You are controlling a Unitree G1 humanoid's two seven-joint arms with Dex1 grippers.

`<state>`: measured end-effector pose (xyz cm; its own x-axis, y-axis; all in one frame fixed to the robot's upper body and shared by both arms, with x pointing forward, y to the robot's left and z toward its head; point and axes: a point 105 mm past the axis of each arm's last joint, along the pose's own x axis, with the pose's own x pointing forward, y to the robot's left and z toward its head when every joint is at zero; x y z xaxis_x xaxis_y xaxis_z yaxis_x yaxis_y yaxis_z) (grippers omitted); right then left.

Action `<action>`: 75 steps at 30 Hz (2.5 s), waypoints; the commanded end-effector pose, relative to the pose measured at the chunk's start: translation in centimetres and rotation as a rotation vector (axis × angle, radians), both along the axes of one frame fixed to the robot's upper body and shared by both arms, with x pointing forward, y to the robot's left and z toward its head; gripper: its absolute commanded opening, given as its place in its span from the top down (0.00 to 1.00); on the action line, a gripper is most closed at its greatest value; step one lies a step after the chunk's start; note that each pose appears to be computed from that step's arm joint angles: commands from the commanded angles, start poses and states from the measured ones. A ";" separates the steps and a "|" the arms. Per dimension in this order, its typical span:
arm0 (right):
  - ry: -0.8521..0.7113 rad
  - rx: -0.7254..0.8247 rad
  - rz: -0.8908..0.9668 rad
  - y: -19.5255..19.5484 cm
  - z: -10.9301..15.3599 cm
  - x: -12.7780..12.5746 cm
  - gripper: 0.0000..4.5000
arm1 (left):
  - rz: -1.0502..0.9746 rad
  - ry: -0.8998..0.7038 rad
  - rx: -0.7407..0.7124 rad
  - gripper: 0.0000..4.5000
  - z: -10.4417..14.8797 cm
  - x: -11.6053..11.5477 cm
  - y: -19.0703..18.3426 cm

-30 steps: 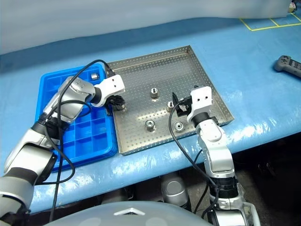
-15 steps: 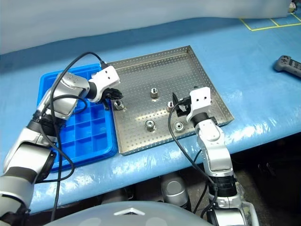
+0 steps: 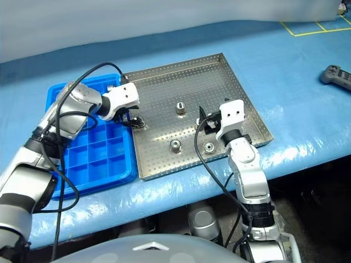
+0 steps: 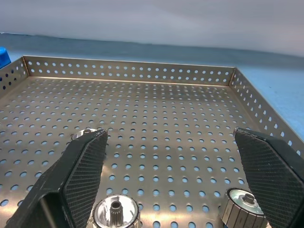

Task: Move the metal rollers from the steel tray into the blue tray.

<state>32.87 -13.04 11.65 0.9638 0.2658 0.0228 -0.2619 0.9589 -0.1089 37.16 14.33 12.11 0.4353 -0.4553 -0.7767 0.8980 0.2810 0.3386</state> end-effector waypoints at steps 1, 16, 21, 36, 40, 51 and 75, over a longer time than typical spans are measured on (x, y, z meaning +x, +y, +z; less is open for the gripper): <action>-0.059 0.008 0.016 0.6 1.3 0.1 0.00 | -0.055 -0.078 0.088 0.25 1.6 1.0 -0.1; -0.073 0.024 -0.009 0.5 1.4 0.1 0.00 | -0.156 -0.015 0.196 0.25 1.2 1.7 -0.5; -0.074 0.023 -0.025 0.2 1.4 0.3 0.00 | -0.153 0.013 0.236 0.25 0.3 1.4 0.4; -0.073 0.027 -0.024 0.5 1.4 0.4 0.00 | -0.157 0.097 0.306 0.25 -2.3 0.4 1.6; -0.078 0.031 -0.039 0.3 1.6 0.6 0.00 | -0.170 0.106 0.320 0.37 -2.7 0.2 1.6; -0.081 0.035 -0.057 0.2 1.6 0.6 0.00 | -0.149 0.114 0.280 0.65 -2.7 0.2 1.7; 0.052 -0.108 0.218 3.2 0.5 -1.7 0.00 | 0.514 -0.234 -0.302 0.65 2.2 -4.6 9.1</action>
<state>31.26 -10.31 10.75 0.8892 0.4449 -0.1063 -0.4572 0.8714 -0.1778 32.87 22.85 12.68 0.7483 -0.3600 -0.5572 0.5888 0.7472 0.3081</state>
